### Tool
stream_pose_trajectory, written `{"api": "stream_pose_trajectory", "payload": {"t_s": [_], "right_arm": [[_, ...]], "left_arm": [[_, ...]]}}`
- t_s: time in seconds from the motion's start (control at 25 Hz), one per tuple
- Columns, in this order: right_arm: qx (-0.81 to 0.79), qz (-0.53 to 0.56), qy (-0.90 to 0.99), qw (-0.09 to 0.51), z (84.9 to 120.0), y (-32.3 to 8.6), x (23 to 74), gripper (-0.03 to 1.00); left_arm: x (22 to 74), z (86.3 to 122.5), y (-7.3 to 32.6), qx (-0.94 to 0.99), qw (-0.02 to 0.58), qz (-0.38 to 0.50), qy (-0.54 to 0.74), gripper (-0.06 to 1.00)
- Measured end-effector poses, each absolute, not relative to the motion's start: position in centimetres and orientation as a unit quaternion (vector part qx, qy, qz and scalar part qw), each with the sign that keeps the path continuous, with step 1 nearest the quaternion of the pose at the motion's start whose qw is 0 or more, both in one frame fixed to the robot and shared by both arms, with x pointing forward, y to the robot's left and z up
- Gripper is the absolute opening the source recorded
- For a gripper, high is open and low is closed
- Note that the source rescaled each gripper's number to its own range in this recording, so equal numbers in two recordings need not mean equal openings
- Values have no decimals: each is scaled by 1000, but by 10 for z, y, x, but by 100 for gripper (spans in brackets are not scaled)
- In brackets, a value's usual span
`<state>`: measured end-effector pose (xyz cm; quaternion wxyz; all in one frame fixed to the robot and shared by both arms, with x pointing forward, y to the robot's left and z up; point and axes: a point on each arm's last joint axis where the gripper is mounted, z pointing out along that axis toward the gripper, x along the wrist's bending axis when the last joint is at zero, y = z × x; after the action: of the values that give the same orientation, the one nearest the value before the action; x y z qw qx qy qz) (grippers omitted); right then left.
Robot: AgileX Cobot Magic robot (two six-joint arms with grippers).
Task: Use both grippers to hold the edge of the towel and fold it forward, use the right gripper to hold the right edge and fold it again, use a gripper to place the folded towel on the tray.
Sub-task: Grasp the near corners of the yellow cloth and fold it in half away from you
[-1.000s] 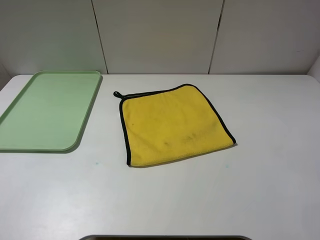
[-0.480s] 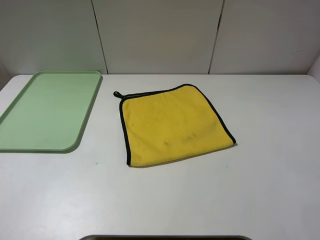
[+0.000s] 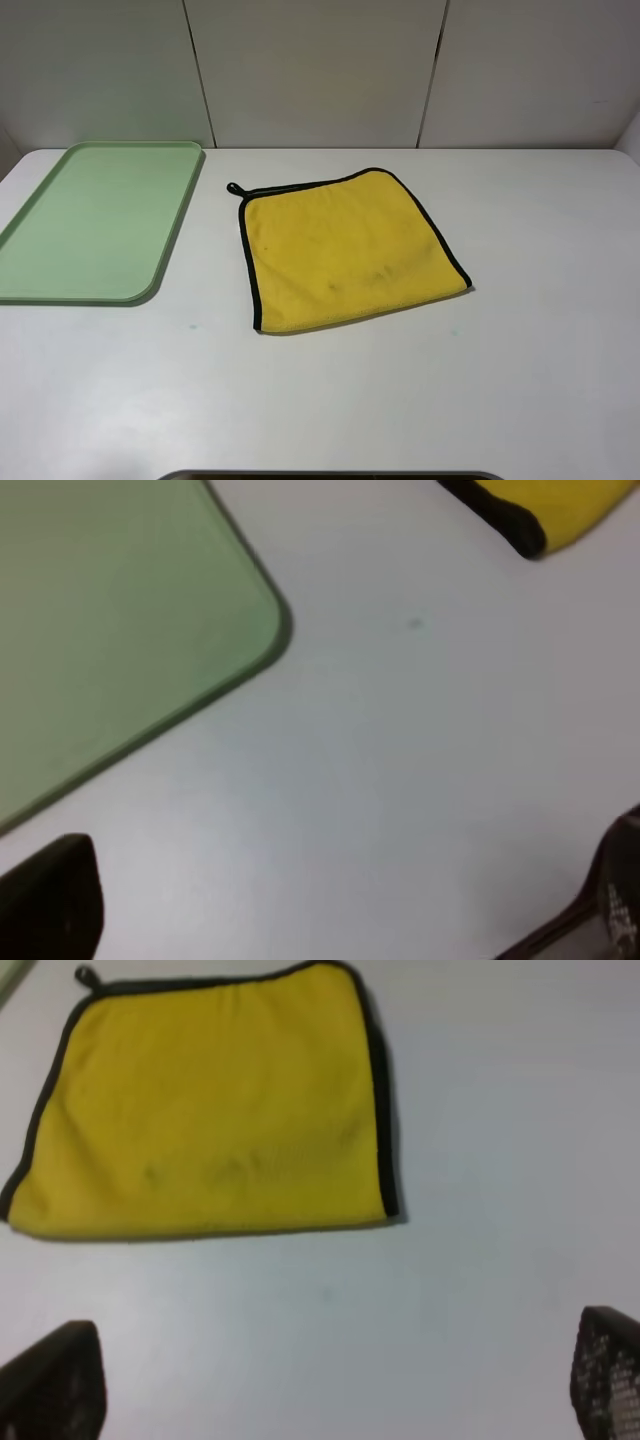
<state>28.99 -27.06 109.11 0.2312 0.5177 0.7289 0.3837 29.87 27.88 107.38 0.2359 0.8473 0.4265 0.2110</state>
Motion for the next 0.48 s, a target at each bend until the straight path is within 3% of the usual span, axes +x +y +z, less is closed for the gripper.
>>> {"api": "stream_pose_trajectory", "payload": {"t_s": [0.48], "right_arm": [[374,310,862,147,1081,-243,339,100]], "left_arm": [[321,1067,257,906,210,191,313,100]]}}
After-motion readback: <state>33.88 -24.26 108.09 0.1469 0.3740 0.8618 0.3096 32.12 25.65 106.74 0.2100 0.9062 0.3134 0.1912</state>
